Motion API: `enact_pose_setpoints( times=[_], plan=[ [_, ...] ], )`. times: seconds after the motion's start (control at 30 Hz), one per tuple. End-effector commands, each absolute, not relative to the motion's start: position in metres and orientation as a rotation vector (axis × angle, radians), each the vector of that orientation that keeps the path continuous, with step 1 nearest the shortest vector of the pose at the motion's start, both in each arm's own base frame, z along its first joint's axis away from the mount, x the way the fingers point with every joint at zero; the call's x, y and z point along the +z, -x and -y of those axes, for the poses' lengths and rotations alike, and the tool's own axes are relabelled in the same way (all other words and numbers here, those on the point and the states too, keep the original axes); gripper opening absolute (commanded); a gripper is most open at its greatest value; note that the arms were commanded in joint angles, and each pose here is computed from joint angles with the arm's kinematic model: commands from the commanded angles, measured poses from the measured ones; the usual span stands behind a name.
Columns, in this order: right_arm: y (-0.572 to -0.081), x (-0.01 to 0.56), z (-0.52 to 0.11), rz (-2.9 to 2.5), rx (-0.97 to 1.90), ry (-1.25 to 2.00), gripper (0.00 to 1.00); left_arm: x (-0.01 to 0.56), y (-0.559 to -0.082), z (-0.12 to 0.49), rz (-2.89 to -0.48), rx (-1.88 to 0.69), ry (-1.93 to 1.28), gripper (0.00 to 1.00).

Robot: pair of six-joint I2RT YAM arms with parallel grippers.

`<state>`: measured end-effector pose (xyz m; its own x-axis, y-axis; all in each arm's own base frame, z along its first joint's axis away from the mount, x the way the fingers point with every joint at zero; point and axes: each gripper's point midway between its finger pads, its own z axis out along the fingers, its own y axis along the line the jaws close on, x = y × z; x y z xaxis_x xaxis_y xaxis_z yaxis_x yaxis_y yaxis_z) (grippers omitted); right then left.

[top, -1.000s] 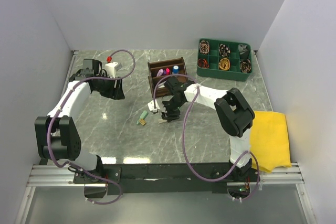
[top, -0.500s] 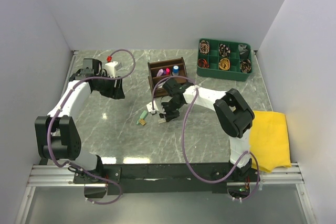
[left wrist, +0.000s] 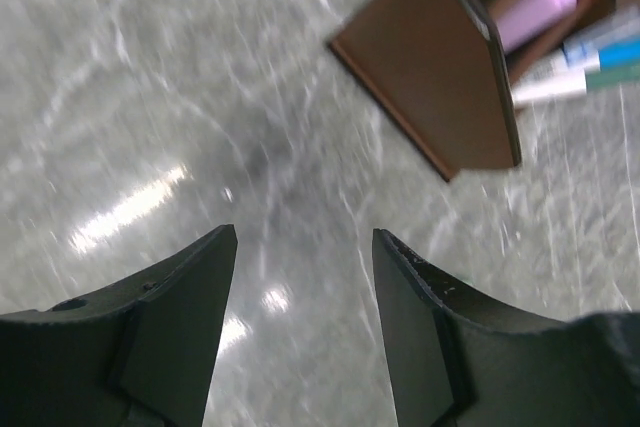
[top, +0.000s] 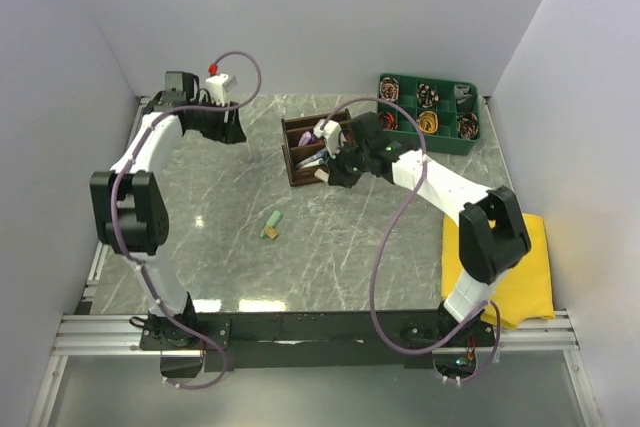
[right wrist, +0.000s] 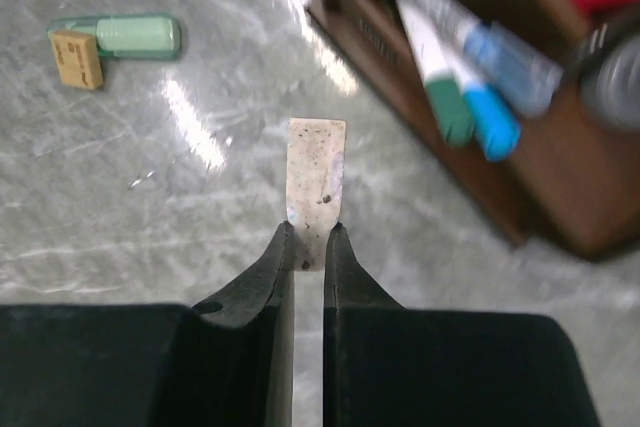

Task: Sort the stationery into containers
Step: Place the stationery in the storage box.

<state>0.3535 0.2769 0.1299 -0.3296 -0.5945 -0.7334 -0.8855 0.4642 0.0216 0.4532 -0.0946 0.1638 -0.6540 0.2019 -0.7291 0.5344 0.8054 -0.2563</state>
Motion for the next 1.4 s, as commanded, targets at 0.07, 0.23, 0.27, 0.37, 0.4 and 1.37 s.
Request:
enact_pose_setpoints(
  times=[0.07, 0.23, 0.27, 0.37, 0.4, 1.37],
  plan=[
    [-0.349, 0.136, -0.259, -2.152, 0.457, 0.990, 0.00, 0.202, -0.504, 0.102, -2.138, -0.627, -0.529, 0.63],
    [-0.373, 0.131, -0.249, -2.188, 0.359, 0.851, 0.00, 0.196, -0.524, 0.100, -2.140, -0.609, -0.511, 0.63],
    [-0.378, 0.133, -0.248, -2.201, 0.354, 0.802, 0.00, 0.196, -0.525, 0.098, -2.146, -0.602, -0.502, 0.63],
    [-0.388, 0.129, -0.244, -2.240, 0.341, 0.718, 0.00, 0.198, -0.527, 0.097, -2.151, -0.610, -0.480, 0.63],
    [-0.391, 0.124, -0.243, -2.257, 0.332, 0.700, 0.00, 0.196, -0.526, 0.097, -2.154, -0.609, -0.480, 0.63],
    [-0.446, 0.077, -0.245, -2.354, 0.257, 0.341, 0.00, 0.174, -0.521, 0.081, -2.210, -0.595, -0.429, 0.63]
  ],
)
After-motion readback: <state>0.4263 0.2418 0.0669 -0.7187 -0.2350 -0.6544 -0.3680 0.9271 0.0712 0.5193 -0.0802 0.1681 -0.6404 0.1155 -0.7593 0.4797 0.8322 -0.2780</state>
